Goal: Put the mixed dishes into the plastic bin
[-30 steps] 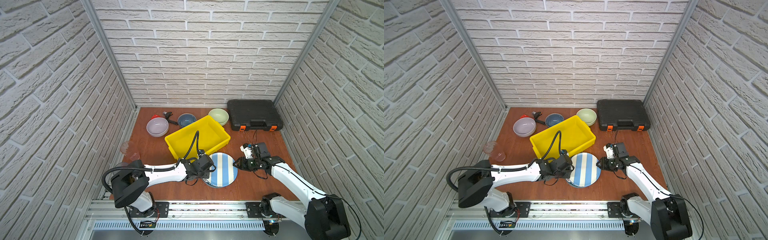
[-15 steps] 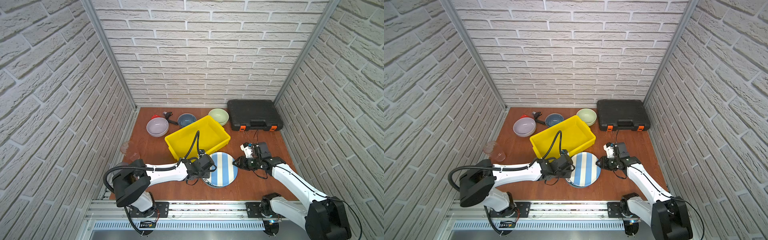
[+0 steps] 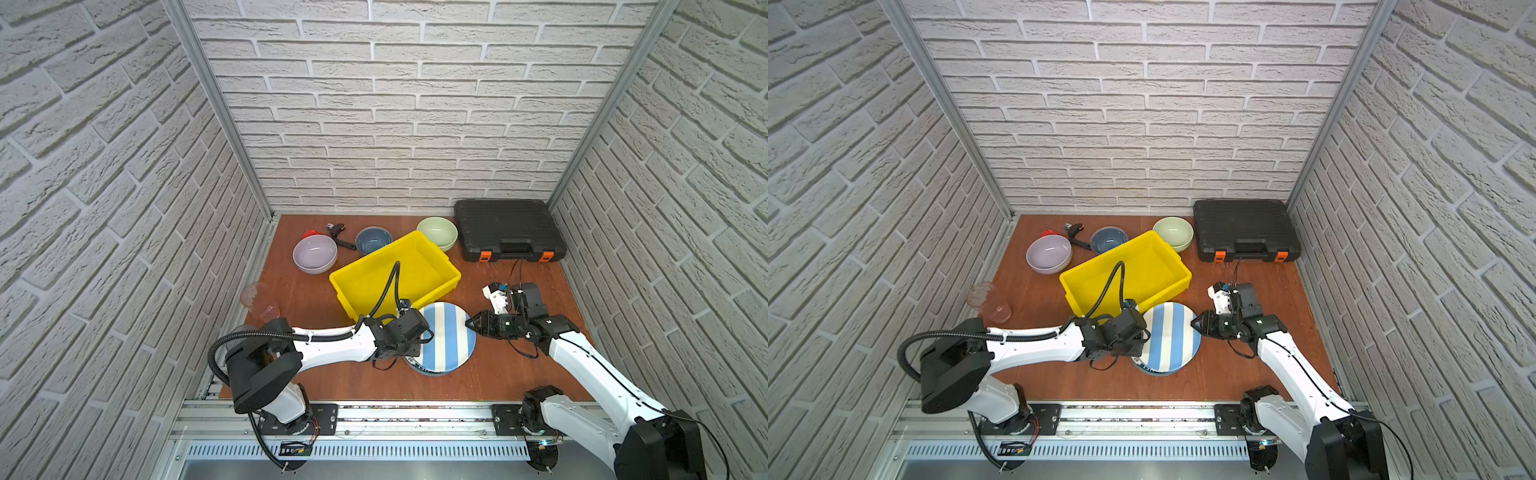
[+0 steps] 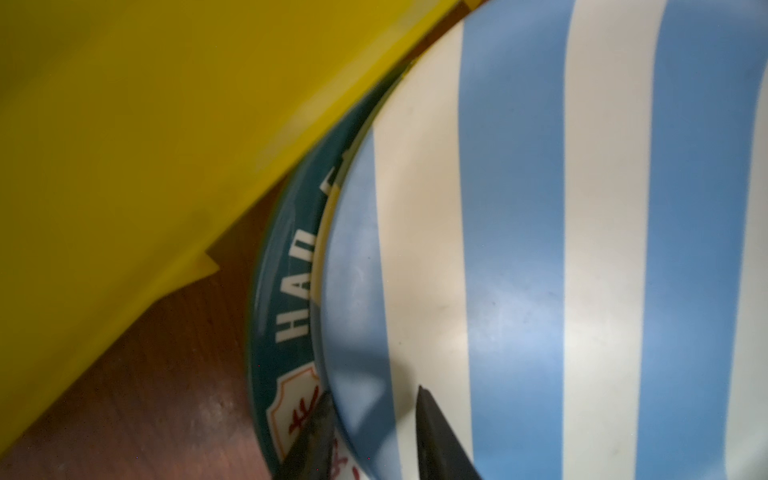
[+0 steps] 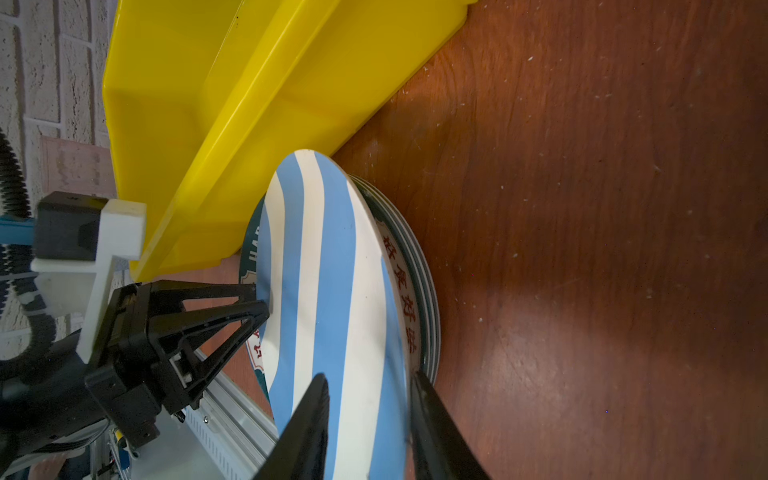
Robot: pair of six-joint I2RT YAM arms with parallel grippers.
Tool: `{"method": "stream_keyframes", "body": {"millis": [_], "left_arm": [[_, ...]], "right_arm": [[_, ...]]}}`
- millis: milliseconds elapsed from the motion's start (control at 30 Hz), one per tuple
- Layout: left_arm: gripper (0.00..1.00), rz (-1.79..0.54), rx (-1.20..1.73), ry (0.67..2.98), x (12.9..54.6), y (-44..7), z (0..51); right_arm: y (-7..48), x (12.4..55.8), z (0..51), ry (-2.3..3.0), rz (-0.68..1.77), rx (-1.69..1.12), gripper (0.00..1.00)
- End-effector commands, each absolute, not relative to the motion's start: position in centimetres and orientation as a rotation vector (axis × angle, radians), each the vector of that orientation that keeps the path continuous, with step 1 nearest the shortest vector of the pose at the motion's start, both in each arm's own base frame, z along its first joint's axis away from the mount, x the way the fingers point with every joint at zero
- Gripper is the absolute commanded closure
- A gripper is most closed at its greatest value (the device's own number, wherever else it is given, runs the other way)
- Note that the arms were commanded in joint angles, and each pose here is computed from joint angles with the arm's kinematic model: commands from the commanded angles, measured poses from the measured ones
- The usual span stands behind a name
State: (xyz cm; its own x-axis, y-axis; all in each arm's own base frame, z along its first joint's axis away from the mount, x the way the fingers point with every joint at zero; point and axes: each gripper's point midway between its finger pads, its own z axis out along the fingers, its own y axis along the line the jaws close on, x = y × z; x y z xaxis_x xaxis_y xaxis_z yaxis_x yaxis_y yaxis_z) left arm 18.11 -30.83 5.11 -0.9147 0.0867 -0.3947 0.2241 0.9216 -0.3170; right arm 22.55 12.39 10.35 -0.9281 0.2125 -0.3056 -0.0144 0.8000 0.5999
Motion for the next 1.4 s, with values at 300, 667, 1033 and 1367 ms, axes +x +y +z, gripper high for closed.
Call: {"method": "stream_keyframes", "body": {"millis": [300,667,1033,1367], "left_arm": [[0.66,-0.508,0.253,2.695,18.6,-31.5,5.3],[0.66,-0.503,0.263,2.699,18.6,-31.5,5.2],[0.67,-0.497,0.264,2.705,18.6,-31.5,4.9],[0.67,-0.490,0.267,2.714,18.5,-31.5,4.7]], "right_arm": [[13.0,22.7,12.5,2.601,0.899,0.055,0.60],[13.9,22.8,11.7,2.593,0.985,0.061,0.62],[10.0,22.6,8.9,2.705,0.637,0.150,0.62],[10.5,22.5,7.5,2.729,0.677,0.156,0.62]]}}
